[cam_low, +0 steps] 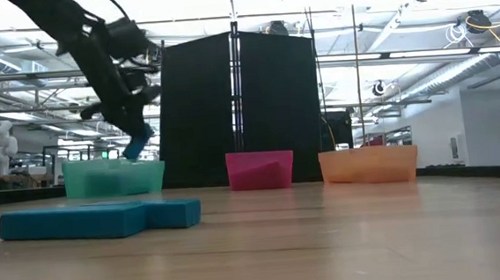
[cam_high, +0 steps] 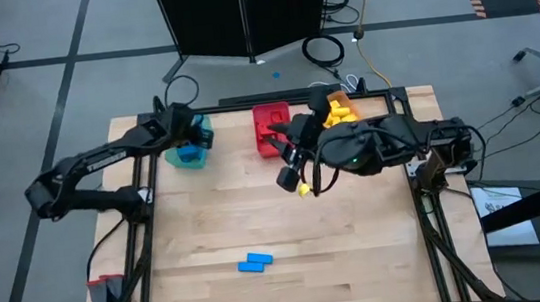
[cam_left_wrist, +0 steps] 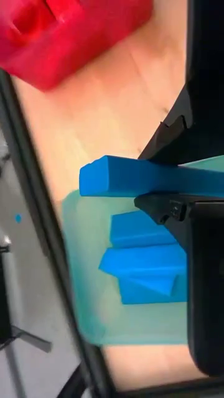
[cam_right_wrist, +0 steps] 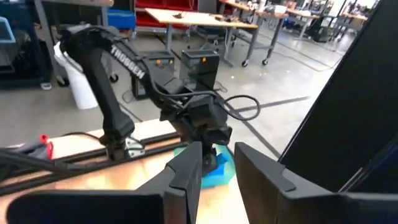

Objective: Sort blocks
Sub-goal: Put the blue block into the blue bin

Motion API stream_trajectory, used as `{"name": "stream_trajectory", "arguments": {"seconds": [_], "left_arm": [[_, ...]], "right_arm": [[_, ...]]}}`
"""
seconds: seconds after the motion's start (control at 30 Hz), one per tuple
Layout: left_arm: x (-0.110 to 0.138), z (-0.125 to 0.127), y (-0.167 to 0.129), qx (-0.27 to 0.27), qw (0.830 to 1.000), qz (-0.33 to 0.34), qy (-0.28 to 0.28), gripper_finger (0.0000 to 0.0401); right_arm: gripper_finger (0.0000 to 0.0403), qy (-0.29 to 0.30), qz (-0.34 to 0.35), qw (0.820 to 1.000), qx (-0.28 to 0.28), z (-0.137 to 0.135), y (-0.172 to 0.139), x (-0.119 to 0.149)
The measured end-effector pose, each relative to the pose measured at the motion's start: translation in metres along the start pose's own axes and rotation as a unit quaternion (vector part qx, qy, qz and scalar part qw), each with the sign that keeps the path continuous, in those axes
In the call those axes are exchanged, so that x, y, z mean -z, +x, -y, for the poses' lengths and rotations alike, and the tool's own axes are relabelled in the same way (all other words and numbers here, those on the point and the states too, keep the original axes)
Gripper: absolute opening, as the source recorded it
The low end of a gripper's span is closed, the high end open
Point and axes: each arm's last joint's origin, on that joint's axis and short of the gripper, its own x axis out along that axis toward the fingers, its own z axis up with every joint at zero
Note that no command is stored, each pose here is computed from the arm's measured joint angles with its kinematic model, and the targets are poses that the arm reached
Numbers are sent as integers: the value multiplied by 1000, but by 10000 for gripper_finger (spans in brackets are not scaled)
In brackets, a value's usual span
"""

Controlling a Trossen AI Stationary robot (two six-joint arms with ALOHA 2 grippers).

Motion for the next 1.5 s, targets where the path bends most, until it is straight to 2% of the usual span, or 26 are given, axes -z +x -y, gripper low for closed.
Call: {"name": "stream_trajectory", "arguments": {"seconds": [0.23, 0.4, 0.53, 0.63, 0.73, 0.83, 0.93, 1.07, 1.23, 1.37, 1.5], "left_arm": [[8, 4, 31, -18, 998, -59, -7, 61], [11, 4, 38, -25, 997, -73, -7, 69], [9, 5, 35, -8, 997, -73, 27, 143], [7, 6, 30, 6, 995, -80, 54, 205], [8, 5, 24, 9, 994, -88, 57, 257], [3, 5, 11, 28, 996, -74, 51, 294], [-7, 6, -11, 82, 994, -52, 43, 307], [-29, 9, -65, 206, 978, 24, 26, 309], [-38, 0, -154, 316, 937, 148, 16, 310], [-26, -18, -218, 361, 900, 244, 22, 310], [-7, -38, -259, 391, 867, 308, 0, 310]], "right_arm": [[91, -1, -32, 1000, 1, -1, -3, 8], [91, -9, -50, 999, -8, -2, -4, 12], [93, -14, -69, 995, -69, -5, -4, 14], [106, -19, -87, 992, -87, -6, -5, 18], [127, -14, -109, 989, -103, -6, -6, 21], [152, -1, -124, 985, -122, -8, -8, 24], [174, 13, -140, 979, -149, -17, -7, 28], [188, 12, -186, 967, -171, -48, 10, 49], [189, -28, -254, 947, -194, -100, 52, 98], [192, -55, -301, 934, -186, -130, 90, 144], [197, -55, -358, 910, -202, -150, 125, 190]]}}
